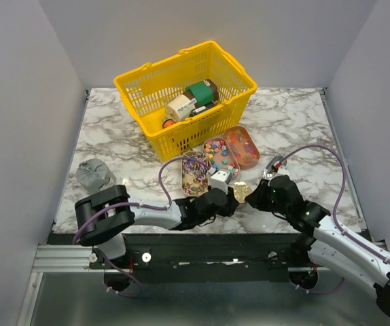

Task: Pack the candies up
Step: Close the bottle lid on the packing bottle.

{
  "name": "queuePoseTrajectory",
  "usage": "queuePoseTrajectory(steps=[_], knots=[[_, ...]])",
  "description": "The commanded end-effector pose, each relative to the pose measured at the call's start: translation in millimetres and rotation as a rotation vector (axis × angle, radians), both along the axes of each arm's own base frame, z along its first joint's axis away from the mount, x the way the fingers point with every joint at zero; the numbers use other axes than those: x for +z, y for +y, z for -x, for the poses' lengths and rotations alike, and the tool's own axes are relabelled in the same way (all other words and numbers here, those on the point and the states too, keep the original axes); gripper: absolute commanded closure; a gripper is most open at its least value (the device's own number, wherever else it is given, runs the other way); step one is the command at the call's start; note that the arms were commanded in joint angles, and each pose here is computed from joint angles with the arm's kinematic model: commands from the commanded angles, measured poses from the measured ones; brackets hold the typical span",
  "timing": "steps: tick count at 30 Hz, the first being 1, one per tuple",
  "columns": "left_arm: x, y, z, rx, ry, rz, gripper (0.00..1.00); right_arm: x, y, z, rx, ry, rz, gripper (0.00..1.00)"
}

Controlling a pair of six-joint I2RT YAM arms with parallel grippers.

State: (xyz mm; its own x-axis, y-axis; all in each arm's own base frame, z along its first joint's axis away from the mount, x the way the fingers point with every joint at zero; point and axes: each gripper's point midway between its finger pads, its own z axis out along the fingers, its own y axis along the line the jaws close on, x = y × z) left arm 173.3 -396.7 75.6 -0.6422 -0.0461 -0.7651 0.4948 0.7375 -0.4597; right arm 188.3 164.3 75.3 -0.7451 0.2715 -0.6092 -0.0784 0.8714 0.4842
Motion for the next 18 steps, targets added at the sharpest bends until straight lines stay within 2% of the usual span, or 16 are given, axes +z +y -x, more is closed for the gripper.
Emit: queuePoseTrajectory(steps=[1, 9, 11, 18], knots=[[-26, 14, 8, -0.003, 0.026, -0.046, 0.55, -19, -5, 22, 0.05, 0.075, 0.039, 0.68], [13, 31, 2, 0.017, -0.091, 0.039, 0.23, -4, -14, 17, 0.008, 0.045, 0.064, 0.68], [14, 35, 2, 0.013, -0.113, 0.045, 0.14, 2, -16, 15, 0.01, 0.025, 0.075, 0.65], [12, 25, 13, -0.064, -0.283, -0.007, 0.05, 32, -19, 3, 0.011, -0.031, 0.126, 0.54]])
